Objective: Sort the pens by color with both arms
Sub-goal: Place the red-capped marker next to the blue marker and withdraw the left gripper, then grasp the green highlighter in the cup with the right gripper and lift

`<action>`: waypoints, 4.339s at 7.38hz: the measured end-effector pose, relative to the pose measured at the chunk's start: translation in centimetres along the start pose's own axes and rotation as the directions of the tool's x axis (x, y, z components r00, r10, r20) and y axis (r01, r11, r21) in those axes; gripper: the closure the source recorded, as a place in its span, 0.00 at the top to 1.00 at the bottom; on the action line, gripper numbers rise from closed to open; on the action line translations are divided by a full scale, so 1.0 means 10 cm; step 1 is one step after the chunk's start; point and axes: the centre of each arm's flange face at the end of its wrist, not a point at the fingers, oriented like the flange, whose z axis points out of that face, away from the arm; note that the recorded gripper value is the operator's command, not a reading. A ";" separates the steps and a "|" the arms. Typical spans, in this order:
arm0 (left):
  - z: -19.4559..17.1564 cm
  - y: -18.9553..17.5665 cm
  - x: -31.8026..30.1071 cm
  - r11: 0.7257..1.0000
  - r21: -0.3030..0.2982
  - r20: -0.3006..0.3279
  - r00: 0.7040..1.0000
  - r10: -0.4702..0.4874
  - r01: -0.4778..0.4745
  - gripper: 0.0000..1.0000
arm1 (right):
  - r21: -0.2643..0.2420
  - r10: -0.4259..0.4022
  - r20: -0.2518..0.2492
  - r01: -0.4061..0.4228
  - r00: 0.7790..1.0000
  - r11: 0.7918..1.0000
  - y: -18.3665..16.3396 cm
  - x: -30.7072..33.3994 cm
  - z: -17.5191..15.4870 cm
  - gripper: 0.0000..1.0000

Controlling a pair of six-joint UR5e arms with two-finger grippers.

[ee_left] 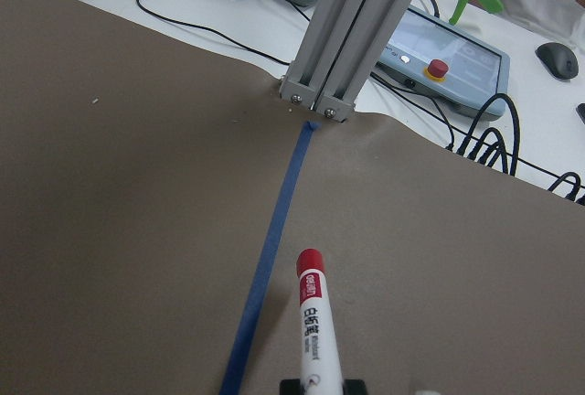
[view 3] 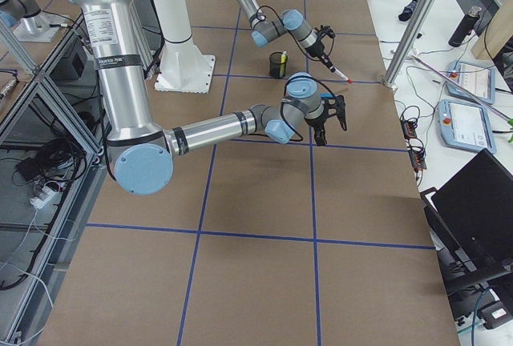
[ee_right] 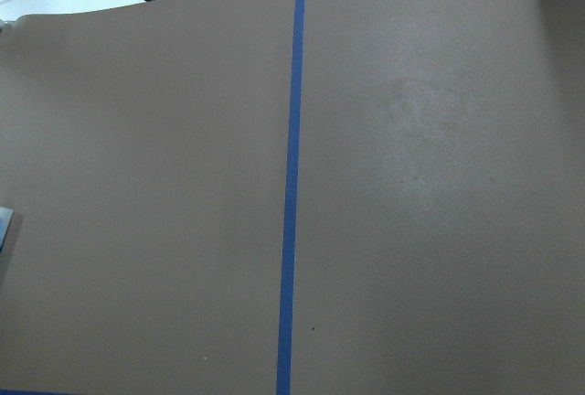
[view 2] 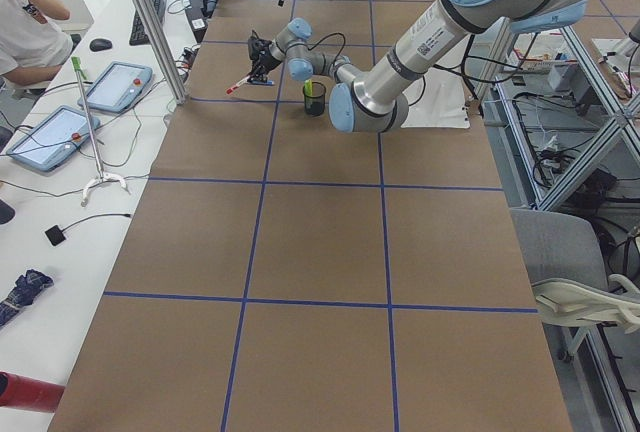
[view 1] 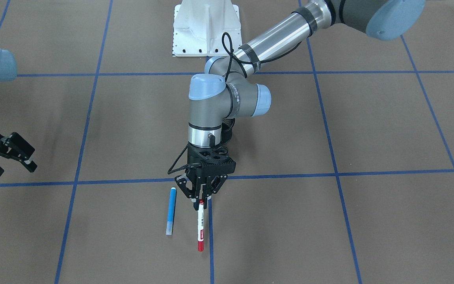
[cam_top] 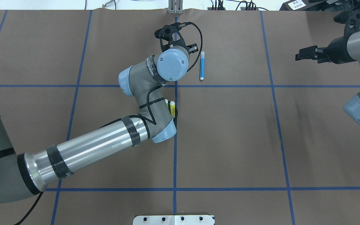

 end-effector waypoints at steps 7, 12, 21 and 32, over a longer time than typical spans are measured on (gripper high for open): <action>-0.18 0.09 0.13 0.997 -0.041 -0.040 0.997 0.070 -0.072 0.99 | 0.003 -0.001 0.010 0.001 1.000 1.000 -0.06 -0.11 0.01 0.99; -0.79 -0.99 -0.86 0.946 -0.262 -0.043 0.981 0.188 -0.192 0.99 | -0.053 0.243 0.068 -0.240 0.968 0.969 -0.29 -1.51 0.20 0.99; -1.98 -2.43 -4.27 0.809 -0.478 -0.086 0.935 0.344 -0.342 0.99 | -0.163 -0.078 0.002 0.078 0.997 0.984 0.71 -4.54 0.25 0.86; -2.18 -2.38 -4.89 0.803 -0.501 -0.042 0.936 0.349 -0.322 0.99 | -0.287 -0.693 0.089 0.685 0.715 0.669 1.19 -5.12 0.77 0.62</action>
